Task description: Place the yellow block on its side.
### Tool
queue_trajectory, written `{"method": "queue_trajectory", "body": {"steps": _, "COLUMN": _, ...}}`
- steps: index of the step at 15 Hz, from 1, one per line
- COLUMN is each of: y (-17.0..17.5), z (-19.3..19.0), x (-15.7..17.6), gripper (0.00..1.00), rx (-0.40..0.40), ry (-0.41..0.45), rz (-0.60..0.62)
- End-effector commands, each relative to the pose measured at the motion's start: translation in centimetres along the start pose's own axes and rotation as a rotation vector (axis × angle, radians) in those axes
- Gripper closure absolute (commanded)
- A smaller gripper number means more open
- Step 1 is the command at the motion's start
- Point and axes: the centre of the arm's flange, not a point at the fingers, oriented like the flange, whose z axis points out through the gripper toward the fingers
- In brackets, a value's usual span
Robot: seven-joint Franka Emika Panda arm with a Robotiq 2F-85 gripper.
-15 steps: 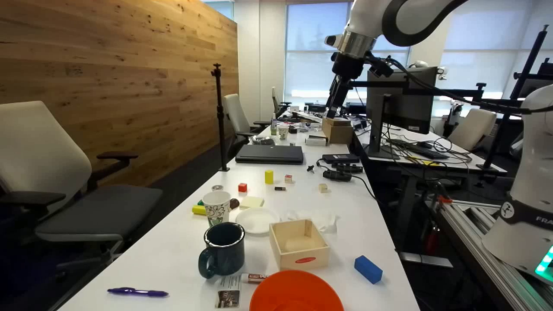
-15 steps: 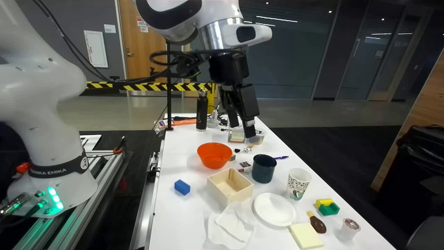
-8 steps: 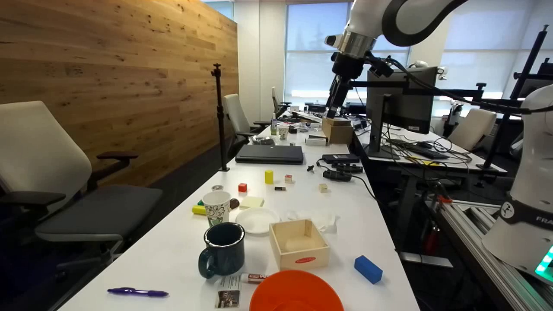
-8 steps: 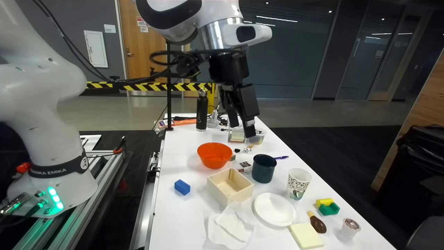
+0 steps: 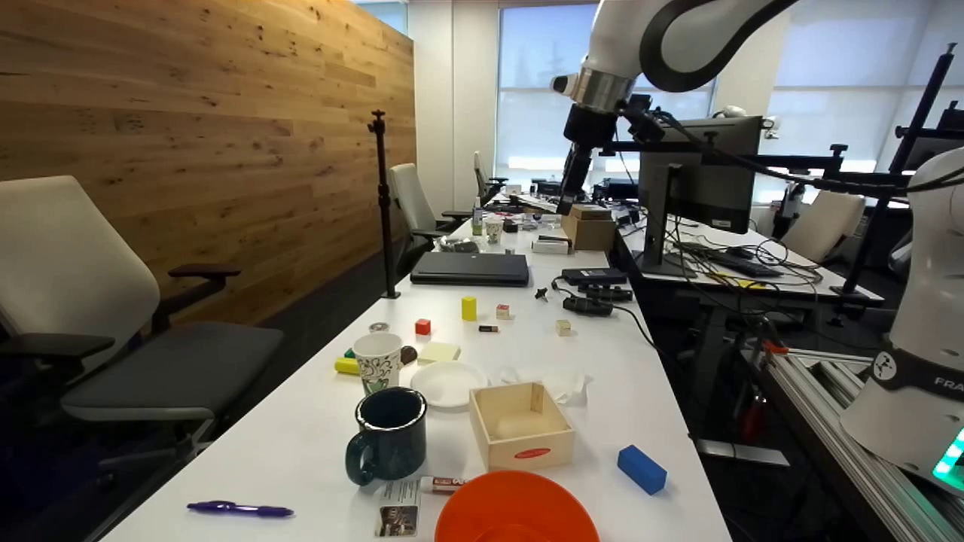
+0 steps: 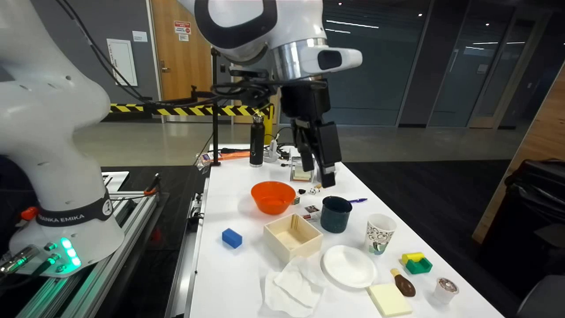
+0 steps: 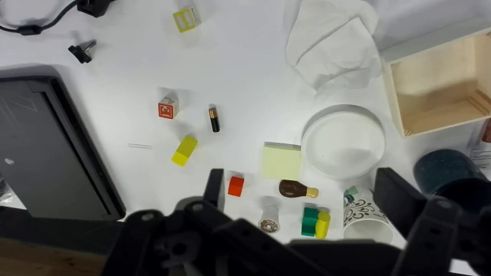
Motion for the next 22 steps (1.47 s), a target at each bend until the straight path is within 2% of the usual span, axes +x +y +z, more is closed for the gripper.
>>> {"method": "queue_trajectory", "body": {"steps": 1, "y": 2.0, "z": 3.0, "x": 5.3, "gripper": 0.00, "rx": 0.010, "ry": -0.051, "rz": 0.112}}
{"method": "queue_trajectory", "body": {"steps": 5, "y": 4.9, "z": 6.8, "x": 8.6, "gripper": 0.00, "rx": 0.032, "ry": -0.128, "rz": 0.291}}
{"method": "queue_trajectory", "body": {"steps": 10, "y": 8.6, "z": 11.0, "x": 10.7, "gripper": 0.00, "rx": 0.100, "ry": -0.215, "rz": 0.513}}
{"method": "queue_trajectory", "body": {"steps": 12, "y": 10.3, "z": 12.2, "x": 10.8, "gripper": 0.00, "rx": 0.048, "ry": -0.235, "rz": 0.607}}
{"method": "queue_trajectory", "body": {"steps": 13, "y": 8.4, "z": 11.3, "x": 8.7, "gripper": 0.00, "rx": 0.062, "ry": -0.209, "rz": 0.512}}
{"method": "queue_trajectory", "body": {"steps": 17, "y": 10.0, "z": 12.6, "x": 9.3, "gripper": 0.00, "rx": 0.039, "ry": -0.224, "rz": 0.575}}
{"method": "queue_trajectory", "body": {"steps": 18, "y": 9.8, "z": 12.8, "x": 9.5, "gripper": 0.00, "rx": 0.015, "ry": -0.193, "rz": 0.589}}
{"method": "queue_trajectory", "body": {"steps": 22, "y": 11.7, "z": 14.8, "x": 12.1, "gripper": 0.00, "rx": 0.053, "ry": -0.243, "rz": 0.642}}
